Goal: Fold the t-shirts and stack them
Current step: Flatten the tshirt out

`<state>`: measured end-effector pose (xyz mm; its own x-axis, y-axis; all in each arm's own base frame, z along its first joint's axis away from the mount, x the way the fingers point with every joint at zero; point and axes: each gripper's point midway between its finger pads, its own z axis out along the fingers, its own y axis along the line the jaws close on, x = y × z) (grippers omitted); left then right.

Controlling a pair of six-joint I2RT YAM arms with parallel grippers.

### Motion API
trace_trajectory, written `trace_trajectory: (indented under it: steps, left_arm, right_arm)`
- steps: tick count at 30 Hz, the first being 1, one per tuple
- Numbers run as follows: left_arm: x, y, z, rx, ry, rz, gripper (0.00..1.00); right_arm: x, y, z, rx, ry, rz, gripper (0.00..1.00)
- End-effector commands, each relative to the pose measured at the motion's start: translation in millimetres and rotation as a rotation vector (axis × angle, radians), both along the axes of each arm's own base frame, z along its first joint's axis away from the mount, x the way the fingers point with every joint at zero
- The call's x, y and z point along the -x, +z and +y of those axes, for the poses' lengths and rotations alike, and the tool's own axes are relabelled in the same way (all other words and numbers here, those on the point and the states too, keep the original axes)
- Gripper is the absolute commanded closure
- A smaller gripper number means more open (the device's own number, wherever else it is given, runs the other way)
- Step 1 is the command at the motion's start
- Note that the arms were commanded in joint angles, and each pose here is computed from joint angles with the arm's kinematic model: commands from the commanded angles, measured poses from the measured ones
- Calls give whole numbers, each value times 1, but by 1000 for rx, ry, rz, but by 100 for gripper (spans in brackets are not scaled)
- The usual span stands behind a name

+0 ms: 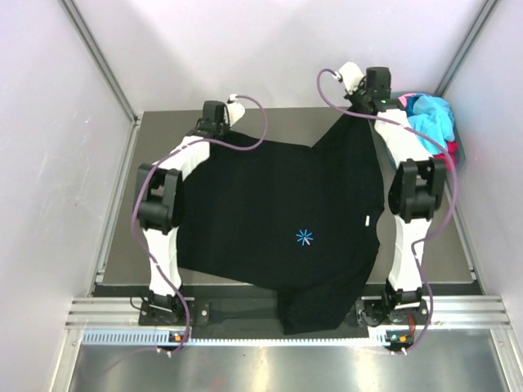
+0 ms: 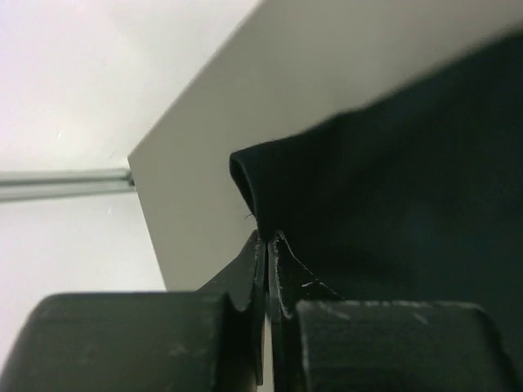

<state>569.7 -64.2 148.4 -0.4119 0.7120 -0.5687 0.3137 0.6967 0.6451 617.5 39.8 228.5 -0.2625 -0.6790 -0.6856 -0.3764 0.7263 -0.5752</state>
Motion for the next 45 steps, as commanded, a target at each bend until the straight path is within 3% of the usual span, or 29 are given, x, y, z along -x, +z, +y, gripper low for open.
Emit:
trace_trajectory:
  steps: [1,5,11,16,20,32,45]
  left_arm:
    - [-50,51,7,54,92,-231,100]
    - [-83,63,30,54,175,-307,100]
    - [-101,85,61,69,274,-412,100]
    - [-105,115,59,91,245,-489,100]
    - [-108,126,55,84,206,-522,100]
    - [-124,88,49,79,182,-500,100]
    - [-109,102,57,64,124,-407,100]
  right_arm:
    - [-16,7,-3,10,-68,-13,100]
    - [-35,2,-8,58,-135,-70,100]
    - [-53,40,-21,-23,-267,-237,100]
    - [-61,100,-25,-53,-286,-410,100]
    - [-65,110,-25,-30,-273,-452,100]
    - [-59,47,-12,31,-223,-272,100]
    - [21,57,-2,49,-124,-49,100]
